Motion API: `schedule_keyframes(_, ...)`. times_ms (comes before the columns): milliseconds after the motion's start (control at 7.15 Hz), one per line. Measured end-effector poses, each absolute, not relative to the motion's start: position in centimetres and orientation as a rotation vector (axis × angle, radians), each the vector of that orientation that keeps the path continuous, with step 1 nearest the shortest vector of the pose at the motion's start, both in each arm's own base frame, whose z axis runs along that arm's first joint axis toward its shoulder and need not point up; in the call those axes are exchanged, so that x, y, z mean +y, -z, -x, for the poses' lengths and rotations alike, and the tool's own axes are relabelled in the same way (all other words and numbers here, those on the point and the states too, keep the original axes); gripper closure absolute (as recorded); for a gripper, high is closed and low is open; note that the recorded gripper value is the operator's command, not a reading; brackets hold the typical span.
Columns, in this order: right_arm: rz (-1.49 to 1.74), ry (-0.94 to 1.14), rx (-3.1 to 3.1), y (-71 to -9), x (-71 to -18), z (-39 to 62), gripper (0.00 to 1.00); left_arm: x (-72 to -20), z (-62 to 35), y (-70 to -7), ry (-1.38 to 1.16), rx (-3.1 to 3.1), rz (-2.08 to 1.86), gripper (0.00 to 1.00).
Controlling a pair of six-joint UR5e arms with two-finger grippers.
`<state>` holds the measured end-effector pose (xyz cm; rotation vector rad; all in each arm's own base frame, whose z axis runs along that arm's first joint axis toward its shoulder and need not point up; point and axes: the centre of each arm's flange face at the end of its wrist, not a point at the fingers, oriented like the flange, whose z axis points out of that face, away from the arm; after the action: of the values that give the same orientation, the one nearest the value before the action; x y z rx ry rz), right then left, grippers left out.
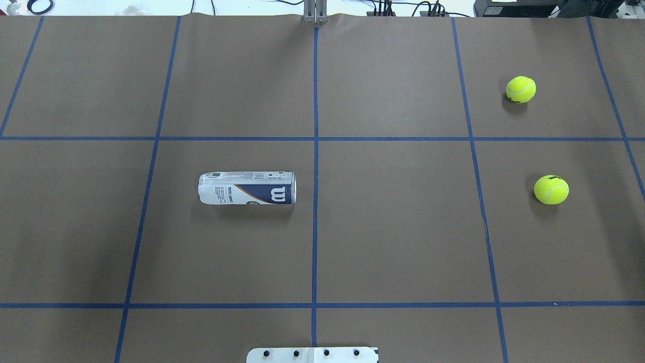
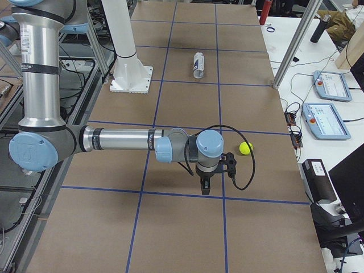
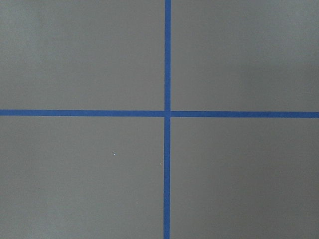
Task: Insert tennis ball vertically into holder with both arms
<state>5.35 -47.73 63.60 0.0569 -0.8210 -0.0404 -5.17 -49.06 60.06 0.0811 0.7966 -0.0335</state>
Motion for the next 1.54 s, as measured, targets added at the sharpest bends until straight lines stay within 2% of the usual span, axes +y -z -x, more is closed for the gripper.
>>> schedule_keyframes(420,-0.069,0.035,-0.825,-63.1,-47.3,-5.8,0.01,-48.3,5.9,-55.5,0.017,0.809,-0.175,0.0)
schedule_keyframes(839,-0.089,0.043,-0.828,-62.0,-47.1,-5.8,0.01,-48.7,5.1,-46.5,-0.031,0.814,-0.318,0.0)
schedule_keyframes(1259,-0.083,0.041,-0.854,-62.0,-46.4,-5.7,0.01,-53.3,-2.2,-37.0,-0.23,0.849,-0.437,0.01)
schedule_keyframes(1539,-0.075,0.037,-0.877,-62.2,-45.8,-5.5,0.01,-54.7,-10.9,-29.9,-0.473,0.874,-0.534,0.0)
